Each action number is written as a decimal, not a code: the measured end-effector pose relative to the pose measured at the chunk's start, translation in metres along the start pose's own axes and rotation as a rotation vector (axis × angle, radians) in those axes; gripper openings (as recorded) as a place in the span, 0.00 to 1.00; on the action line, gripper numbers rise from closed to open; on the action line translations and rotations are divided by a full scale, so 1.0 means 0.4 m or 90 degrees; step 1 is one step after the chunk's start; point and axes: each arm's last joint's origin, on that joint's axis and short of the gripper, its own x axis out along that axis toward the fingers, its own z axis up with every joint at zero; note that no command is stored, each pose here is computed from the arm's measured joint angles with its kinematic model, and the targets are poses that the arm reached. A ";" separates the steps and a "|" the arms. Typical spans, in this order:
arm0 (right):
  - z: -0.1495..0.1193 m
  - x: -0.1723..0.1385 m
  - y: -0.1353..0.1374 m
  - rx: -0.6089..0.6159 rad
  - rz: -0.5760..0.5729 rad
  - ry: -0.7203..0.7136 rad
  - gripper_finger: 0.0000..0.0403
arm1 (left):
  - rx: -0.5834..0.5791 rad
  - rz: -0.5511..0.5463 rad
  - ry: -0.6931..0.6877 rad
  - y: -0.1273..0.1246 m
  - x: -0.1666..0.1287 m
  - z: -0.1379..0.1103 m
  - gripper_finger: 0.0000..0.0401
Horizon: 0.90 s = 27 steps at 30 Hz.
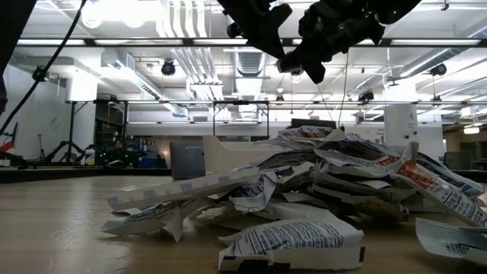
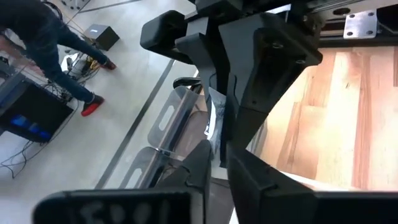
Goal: Pick & Place First Aid Supplies
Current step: Put the white alcohol pad into the right black bin
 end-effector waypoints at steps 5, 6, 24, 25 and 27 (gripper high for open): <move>-0.004 -0.004 -0.010 0.004 -0.034 0.009 0.02 | 0.007 0.011 0.001 0.009 0.000 0.000 0.21; -0.007 -0.006 -0.015 0.008 -0.043 0.014 0.02 | 0.015 0.024 0.003 0.013 -0.003 0.001 0.22; -0.077 -0.017 -0.176 0.144 -0.269 0.128 0.02 | -0.021 0.034 0.137 0.051 -0.017 -0.085 0.24; -0.087 -0.007 -0.186 0.153 -0.271 0.143 0.02 | -0.020 0.032 0.142 0.047 -0.014 -0.096 0.24; -0.106 0.014 -0.205 0.162 -0.272 0.169 0.02 | -0.024 0.025 0.142 0.043 -0.013 -0.111 0.24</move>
